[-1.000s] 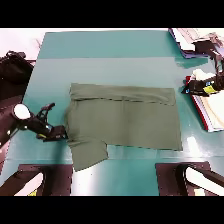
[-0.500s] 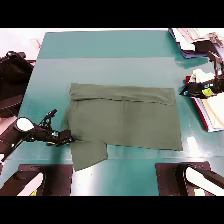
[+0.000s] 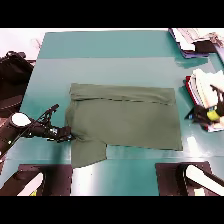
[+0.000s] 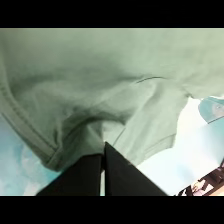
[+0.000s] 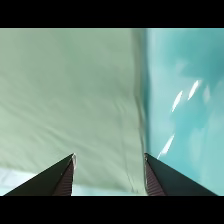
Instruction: Fold the shirts.
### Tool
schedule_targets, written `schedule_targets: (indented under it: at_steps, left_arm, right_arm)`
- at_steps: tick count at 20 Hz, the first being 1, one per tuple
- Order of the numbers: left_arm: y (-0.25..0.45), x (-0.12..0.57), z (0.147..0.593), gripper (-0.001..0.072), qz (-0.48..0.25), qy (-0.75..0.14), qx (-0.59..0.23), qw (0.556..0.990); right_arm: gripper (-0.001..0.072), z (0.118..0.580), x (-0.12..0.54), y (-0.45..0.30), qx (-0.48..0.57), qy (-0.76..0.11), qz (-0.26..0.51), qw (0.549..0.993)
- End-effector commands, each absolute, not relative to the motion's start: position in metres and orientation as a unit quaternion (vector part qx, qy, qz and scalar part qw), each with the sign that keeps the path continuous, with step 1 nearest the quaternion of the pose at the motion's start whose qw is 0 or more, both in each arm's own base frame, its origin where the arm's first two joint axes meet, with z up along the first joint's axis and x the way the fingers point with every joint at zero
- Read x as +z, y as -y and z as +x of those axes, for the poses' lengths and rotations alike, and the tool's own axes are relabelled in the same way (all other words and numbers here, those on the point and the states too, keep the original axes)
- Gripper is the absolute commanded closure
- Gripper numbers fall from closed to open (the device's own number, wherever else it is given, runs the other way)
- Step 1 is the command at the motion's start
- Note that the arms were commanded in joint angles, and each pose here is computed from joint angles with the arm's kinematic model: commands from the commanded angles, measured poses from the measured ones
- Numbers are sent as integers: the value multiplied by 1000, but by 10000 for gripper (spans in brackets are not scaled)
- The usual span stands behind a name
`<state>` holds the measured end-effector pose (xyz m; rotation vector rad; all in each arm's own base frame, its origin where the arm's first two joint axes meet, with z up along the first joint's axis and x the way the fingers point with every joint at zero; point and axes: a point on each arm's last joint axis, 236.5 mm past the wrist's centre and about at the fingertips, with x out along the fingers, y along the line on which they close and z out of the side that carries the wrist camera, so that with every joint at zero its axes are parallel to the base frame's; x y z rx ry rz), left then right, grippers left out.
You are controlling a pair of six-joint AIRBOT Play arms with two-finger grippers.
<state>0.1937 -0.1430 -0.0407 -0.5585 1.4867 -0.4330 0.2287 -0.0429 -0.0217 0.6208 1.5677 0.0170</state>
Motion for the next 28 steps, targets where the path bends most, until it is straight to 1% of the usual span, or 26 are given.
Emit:
schedule_targets:
  at_steps: [1,5,9,10,12,14,15,16,19,22,23,25,26,28]
  left_arm:
    - [143,-35,201,682,-244,-652,-200,690]
    - [143,-35,200,682,-244,-652,-200,689]
    - [143,-35,200,682,-244,-653,-200,688]
    - [144,-35,199,682,-243,-655,-201,687]
    - [145,-34,191,683,-240,-665,-207,676]
    - [142,-35,178,684,-227,-684,-211,661]
    - [140,-35,173,684,-218,-692,-212,655]
    - [138,-33,170,684,-210,-689,-213,660]
    - [131,-13,167,685,-204,-662,-196,695]
    - [131,6,144,684,-202,-664,-201,691]
    - [131,12,144,685,-199,-660,-204,695]
    - [130,28,164,685,-196,-632,-204,721]
    - [129,37,182,685,-197,-606,-199,744]
    - [122,49,219,685,-190,-573,-185,775]
  right_arm:
    - [204,174,-65,34,-14,-722,351,596]
    - [210,157,-91,22,-20,-728,362,582]
    - [215,151,-100,1,7,-749,328,576]
    - [284,152,-100,-4,16,-754,315,577]
    - [487,150,-99,-13,34,-764,295,573]
    - [650,146,-94,-21,50,-772,277,570]
    - [683,148,-90,-22,53,-767,268,580]
    - [695,151,-86,-22,54,-759,258,596]
    - [695,150,-68,-12,45,-738,222,636]
    - [695,144,-40,12,17,-734,164,659]
    - [695,148,-30,18,7,-724,153,672]
    - [696,165,-11,25,-4,-696,144,704]
    - [696,174,-2,28,-4,-687,136,714]
    - [696,198,10,32,3,-677,122,726]
